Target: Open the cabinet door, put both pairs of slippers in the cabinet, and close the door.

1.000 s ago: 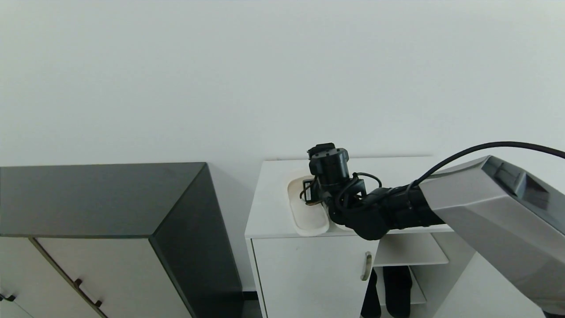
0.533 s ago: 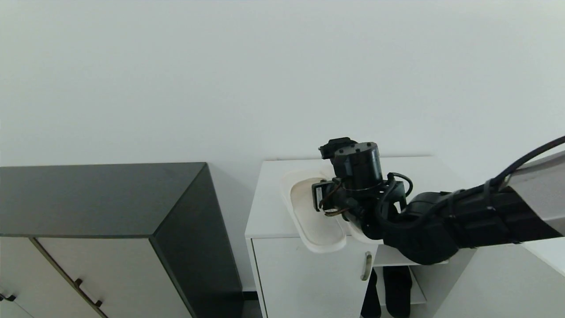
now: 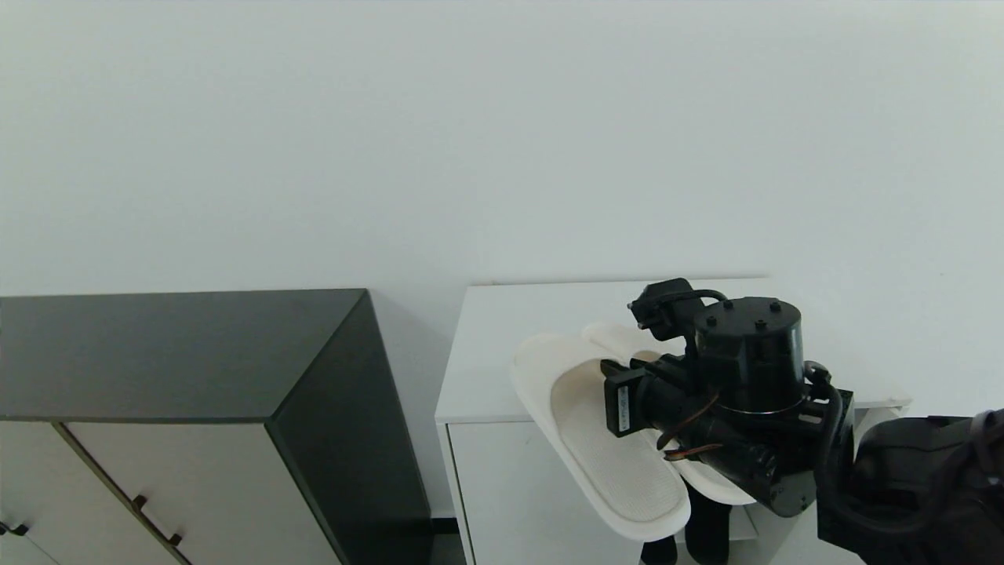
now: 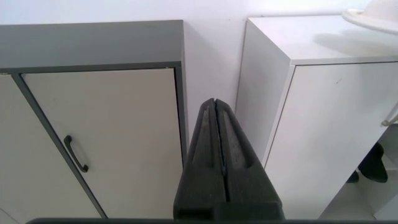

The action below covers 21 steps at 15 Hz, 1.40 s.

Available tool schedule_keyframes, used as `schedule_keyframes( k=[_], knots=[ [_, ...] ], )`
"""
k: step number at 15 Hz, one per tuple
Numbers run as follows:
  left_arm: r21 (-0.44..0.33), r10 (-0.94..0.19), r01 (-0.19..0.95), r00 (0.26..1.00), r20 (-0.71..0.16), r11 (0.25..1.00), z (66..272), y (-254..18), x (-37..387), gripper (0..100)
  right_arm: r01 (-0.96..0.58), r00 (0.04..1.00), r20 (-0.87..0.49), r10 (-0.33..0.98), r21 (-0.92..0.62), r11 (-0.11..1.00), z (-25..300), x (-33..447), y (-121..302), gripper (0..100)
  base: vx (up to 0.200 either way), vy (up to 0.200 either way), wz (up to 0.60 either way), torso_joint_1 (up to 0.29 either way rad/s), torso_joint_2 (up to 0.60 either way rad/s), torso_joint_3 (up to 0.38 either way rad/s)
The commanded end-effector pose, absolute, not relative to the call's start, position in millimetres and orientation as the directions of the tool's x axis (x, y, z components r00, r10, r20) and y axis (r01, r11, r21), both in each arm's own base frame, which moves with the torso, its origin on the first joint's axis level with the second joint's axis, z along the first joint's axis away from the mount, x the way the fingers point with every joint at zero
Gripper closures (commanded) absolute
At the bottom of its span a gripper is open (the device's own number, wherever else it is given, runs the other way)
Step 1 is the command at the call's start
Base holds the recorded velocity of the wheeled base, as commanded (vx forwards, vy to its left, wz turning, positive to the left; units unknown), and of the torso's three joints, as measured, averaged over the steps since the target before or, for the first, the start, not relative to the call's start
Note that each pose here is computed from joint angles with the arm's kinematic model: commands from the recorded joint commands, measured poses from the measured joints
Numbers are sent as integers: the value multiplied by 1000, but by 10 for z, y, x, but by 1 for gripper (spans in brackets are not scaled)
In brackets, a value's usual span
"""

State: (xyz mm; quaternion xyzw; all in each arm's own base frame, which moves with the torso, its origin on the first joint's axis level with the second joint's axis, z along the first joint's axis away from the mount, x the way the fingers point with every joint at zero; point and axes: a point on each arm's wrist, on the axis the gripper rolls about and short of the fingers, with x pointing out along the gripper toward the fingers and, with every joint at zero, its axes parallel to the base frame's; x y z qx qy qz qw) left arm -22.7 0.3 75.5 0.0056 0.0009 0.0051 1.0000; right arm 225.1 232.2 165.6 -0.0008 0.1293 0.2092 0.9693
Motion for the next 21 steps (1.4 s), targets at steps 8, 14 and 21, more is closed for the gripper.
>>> schedule_keyframes(
  k=[8,14,21],
  knots=[
    [12,11,-11,1000,-2,1000,755,3,-227,100,-409,878,-253,407,47,911,1650,2215,2290,100,-150,0,0,3,2,2],
    [12,11,-11,1000,-2,1000,755,3,-227,100,-406,877,-261,403,42,913,1621,2222,2304,100,-200,0,0,-1,3,2],
    [9,14,-14,1000,-2,1000,755,4,-227,100,-408,877,-261,404,43,912,1620,2225,2307,100,0,0,0,0,0,0]
  ],
)
